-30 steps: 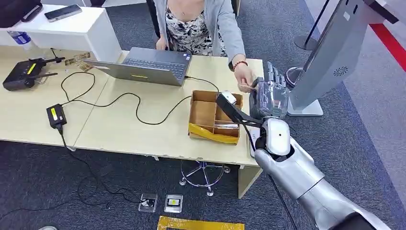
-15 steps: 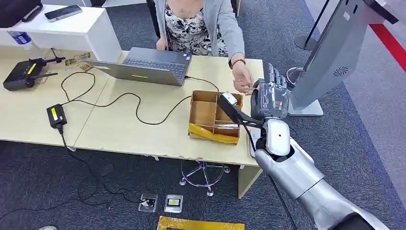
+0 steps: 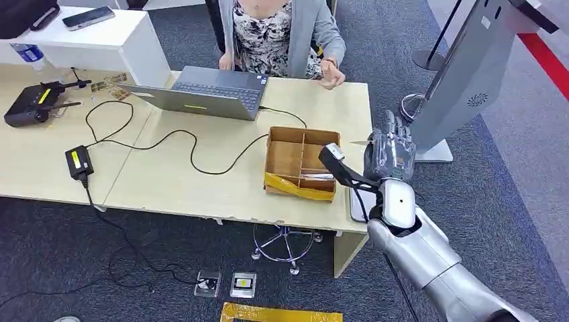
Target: Pass the card to the sensor for recognition and then transmit it.
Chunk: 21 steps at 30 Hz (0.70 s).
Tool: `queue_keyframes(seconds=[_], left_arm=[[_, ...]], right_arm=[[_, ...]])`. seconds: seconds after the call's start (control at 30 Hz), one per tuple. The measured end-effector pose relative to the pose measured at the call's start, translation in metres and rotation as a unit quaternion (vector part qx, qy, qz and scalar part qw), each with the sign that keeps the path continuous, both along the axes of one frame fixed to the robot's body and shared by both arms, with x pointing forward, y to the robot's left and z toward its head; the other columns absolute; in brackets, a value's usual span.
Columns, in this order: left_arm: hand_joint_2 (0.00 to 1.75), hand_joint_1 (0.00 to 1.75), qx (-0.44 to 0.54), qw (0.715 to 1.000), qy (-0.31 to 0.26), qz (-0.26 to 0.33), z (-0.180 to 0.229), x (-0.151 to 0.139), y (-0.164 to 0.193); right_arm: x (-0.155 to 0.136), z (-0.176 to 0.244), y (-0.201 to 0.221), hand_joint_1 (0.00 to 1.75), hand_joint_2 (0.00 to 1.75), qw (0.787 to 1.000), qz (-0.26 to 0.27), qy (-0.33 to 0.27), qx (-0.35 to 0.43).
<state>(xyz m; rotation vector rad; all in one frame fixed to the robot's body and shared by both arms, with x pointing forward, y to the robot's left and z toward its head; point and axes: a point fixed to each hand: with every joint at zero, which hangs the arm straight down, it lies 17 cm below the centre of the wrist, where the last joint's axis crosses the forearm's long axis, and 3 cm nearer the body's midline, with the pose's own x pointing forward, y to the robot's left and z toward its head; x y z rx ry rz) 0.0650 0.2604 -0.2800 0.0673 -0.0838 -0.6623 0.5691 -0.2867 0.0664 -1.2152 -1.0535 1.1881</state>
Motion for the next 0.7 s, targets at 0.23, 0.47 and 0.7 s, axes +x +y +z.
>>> queue_keyframes(seconds=[0.23, 0.47, 0.7], left_arm=[[0.00, 0.00, 0.002, 1.000, -0.001, 0.002, 0.000, 0.000, 0.000], [0.00, 0.00, 0.003, 1.000, -0.002, 0.004, 0.000, 0.001, 0.001], [0.00, 0.00, 0.003, 1.000, -0.003, 0.006, 0.000, 0.001, 0.000]], right_arm=[[-0.013, -0.024, -0.024, 1.75, 1.75, 1.000, -0.015, 0.026, -0.007], [-0.024, -0.043, -0.035, 1.75, 1.75, 0.999, -0.015, 0.047, -0.015], [-0.039, -0.066, -0.038, 1.75, 1.75, 0.997, -0.015, 0.070, -0.014]])
